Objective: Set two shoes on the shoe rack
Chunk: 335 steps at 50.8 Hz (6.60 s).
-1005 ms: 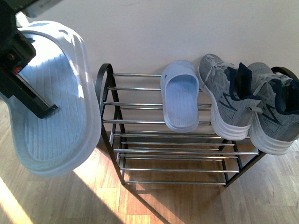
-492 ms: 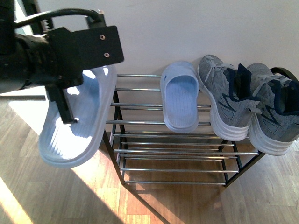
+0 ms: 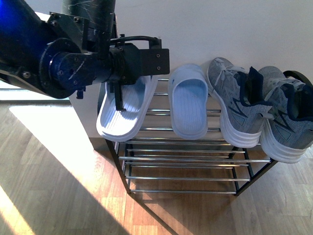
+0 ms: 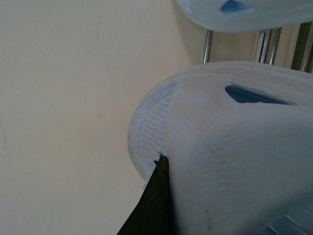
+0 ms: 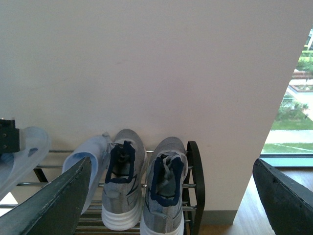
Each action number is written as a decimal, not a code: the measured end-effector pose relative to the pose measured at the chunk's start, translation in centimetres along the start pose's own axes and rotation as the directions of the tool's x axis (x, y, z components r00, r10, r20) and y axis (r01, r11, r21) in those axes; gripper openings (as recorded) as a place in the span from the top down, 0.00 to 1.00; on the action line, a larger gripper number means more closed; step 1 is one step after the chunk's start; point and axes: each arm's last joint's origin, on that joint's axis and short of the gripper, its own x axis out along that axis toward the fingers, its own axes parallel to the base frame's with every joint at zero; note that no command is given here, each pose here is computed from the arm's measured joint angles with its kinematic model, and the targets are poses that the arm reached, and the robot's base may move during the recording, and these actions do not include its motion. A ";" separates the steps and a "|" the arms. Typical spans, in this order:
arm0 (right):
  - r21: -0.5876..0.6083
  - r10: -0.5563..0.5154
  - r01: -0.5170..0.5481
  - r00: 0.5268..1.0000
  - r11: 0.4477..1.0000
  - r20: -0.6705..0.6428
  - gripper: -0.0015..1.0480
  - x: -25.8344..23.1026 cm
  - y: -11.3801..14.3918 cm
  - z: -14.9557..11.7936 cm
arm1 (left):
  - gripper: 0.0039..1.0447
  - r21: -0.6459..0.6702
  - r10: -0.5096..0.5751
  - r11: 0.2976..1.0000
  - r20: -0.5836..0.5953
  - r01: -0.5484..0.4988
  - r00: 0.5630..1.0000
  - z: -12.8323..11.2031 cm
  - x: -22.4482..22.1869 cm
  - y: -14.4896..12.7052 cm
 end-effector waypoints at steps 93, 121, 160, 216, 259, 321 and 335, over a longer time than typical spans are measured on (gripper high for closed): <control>0.000 0.000 0.000 1.000 1.000 0.000 0.09 0.0 0.0 0.0 | 0.09 -0.137 -0.093 0.987 -0.028 0.088 0.995 2.7 -3.3 3.5; 0.000 0.000 0.000 1.000 1.000 0.000 0.09 0.0 0.0 0.0 | 0.09 -0.637 0.288 0.595 -0.402 -0.491 0.869 0.9 -19.9 5.3; 0.000 0.000 0.000 1.000 1.000 0.000 0.09 0.0 0.0 0.0 | 0.99 -0.945 0.513 0.072 -0.239 -0.319 0.824 -4.6 -30.0 -0.4; 0.000 0.000 0.000 1.000 1.000 0.000 0.09 0.0 0.0 0.0 | 0.99 -0.945 0.531 0.066 -0.240 -0.321 0.813 -5.9 -35.3 -4.3; 0.000 0.001 -0.001 1.000 1.000 0.001 0.09 0.0 0.0 0.0 | 0.99 -0.944 0.518 0.064 -0.246 -0.324 0.819 -5.4 -37.1 -5.8; 0.000 0.000 0.000 1.000 1.000 0.000 0.09 0.0 0.0 0.0 | 0.09 -0.945 0.519 0.064 -0.244 -0.322 0.819 -5.4 -37.1 -5.8; 0.000 0.000 0.000 1.000 1.000 0.000 0.09 0.0 0.0 0.0 | 0.09 -0.945 0.519 0.065 -0.244 -0.322 0.819 -5.4 -37.1 -5.8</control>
